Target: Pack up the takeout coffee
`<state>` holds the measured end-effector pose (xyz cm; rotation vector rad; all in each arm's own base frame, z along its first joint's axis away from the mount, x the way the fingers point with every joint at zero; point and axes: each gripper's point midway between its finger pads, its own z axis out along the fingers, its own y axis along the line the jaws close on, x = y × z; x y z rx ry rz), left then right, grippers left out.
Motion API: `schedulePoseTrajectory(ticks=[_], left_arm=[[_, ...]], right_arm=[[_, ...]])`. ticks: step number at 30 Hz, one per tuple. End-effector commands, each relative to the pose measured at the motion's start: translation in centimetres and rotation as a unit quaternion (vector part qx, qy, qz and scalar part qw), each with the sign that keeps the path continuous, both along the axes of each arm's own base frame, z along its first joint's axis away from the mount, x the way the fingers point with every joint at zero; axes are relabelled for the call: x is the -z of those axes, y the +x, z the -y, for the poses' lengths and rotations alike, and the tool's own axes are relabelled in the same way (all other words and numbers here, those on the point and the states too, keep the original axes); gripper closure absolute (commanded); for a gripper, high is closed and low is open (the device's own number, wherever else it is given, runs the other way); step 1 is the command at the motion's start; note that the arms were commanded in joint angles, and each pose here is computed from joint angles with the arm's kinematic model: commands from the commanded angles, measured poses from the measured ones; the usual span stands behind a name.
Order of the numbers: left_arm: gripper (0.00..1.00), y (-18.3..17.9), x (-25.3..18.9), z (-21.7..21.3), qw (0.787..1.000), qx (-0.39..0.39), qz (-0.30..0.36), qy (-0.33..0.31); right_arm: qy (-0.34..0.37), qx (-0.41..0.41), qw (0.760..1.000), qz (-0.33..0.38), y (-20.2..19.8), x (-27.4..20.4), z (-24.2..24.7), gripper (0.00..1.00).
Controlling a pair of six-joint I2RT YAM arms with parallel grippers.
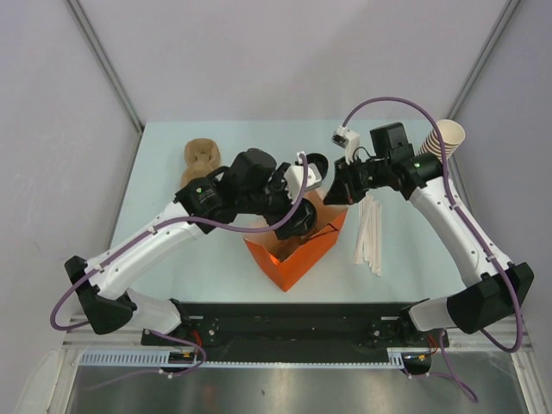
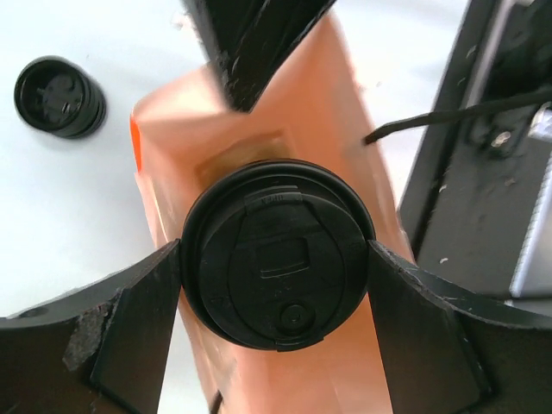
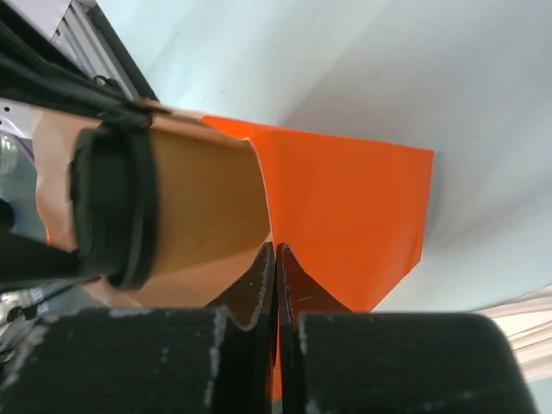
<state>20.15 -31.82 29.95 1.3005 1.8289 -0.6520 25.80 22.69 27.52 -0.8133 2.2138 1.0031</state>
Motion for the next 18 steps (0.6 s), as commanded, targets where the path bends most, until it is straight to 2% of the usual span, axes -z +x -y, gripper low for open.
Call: schedulePoseTrajectory(ticks=[1,4,6,7,8,9,11,13,18], left_arm=[[0.76,0.5,0.2,-1.4,0.999,0.003,0.052,0.013],[0.77,-0.3,1.1,-1.7,0.998,0.024,0.047,0.021],[0.78,-0.8,1.7,-1.8,0.998,0.039,0.043,0.025],[0.79,-1.3,1.8,-1.7,0.998,0.052,0.038,0.022],[0.78,-1.6,1.8,-1.7,0.997,0.063,0.039,0.023],[0.79,-1.8,1.9,-1.6,0.997,0.070,0.037,0.022],[0.79,-2.4,1.9,-1.5,0.996,0.086,0.033,0.018],[0.79,-2.7,1.9,-1.4,0.995,0.095,0.030,0.017],[0.79,-2.8,2.2,-1.1,0.994,0.103,0.028,0.019]], right_arm=[[0.027,-0.012,0.999,-0.020,-2.1,-1.1,-0.1,1.00],[0.022,-0.029,0.998,-0.046,-3.9,-0.5,0.4,0.98],[0.018,-0.031,0.998,-0.047,-4.1,-0.4,0.9,0.84],[0.019,-0.027,0.998,-0.044,-4.0,-0.6,1.2,0.74],[0.019,-0.021,0.999,-0.036,-3.6,-0.7,1.5,0.52],[0.016,-0.007,1.000,-0.021,-2.5,-0.9,2.2,0.40],[0.017,-0.002,1.000,0.012,-1.3,-2.0,2.7,0.26],[0.014,-0.012,0.998,0.060,-0.1,-3.3,2.7,0.25],[-0.013,-0.053,0.991,0.119,1.6,-4.2,0.6,0.23]])
